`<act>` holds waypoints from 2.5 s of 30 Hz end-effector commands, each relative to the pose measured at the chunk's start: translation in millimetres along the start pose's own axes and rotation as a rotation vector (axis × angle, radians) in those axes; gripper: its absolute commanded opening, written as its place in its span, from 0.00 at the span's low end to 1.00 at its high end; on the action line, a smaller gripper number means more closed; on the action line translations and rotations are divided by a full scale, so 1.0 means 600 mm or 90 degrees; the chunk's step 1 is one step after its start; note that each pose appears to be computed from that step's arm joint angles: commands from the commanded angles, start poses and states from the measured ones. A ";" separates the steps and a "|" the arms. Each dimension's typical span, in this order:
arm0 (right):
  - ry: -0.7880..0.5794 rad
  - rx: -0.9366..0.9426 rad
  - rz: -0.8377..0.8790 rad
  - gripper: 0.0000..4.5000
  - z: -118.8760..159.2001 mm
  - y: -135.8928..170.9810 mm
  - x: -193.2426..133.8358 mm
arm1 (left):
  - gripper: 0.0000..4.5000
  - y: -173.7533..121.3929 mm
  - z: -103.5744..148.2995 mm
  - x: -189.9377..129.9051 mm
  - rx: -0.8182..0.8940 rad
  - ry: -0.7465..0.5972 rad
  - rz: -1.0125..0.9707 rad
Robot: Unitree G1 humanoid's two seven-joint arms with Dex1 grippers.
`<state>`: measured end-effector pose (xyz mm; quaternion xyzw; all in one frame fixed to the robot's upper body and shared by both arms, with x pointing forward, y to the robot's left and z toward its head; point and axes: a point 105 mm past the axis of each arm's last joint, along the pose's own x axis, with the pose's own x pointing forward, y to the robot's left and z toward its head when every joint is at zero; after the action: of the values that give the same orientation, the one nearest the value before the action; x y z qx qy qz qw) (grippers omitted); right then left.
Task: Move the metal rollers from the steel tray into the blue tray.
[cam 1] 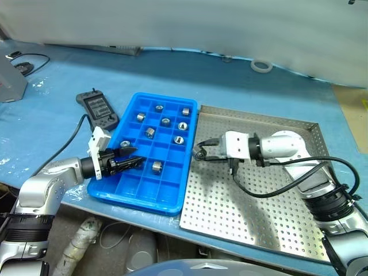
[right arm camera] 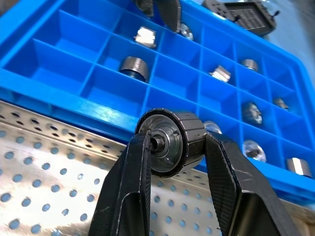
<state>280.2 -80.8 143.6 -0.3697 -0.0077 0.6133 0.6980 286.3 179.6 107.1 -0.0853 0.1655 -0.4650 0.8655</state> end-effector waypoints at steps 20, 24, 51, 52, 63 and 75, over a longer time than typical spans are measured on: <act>-0.076 0.061 0.130 0.27 -0.003 0.003 0.077 | 0.81 -0.064 0.097 -0.020 0.011 -0.095 -0.046; -0.080 0.055 0.129 0.27 0.001 -0.003 0.083 | 0.81 -0.065 0.098 -0.016 0.008 -0.097 -0.046; -0.103 0.104 -0.315 0.72 -0.006 -0.183 0.009 | 0.81 0.023 0.179 0.046 0.012 -0.273 0.106; -0.104 0.106 -0.367 0.72 -0.007 -0.197 0.001 | 0.81 0.026 0.185 0.059 0.012 -0.284 0.108; -0.138 0.204 -0.592 0.72 -0.013 -0.223 -0.031 | 0.81 0.043 0.226 0.146 -0.005 -0.365 0.108; -0.059 0.233 -0.854 0.72 -0.039 -0.205 -0.103 | 0.81 0.006 0.232 0.203 -0.071 -0.388 0.056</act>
<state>380.7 -133.1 196.5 -0.1256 -0.1209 0.1036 0.9792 399.9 82.4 187.1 -0.2561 -0.0388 -0.3696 0.8923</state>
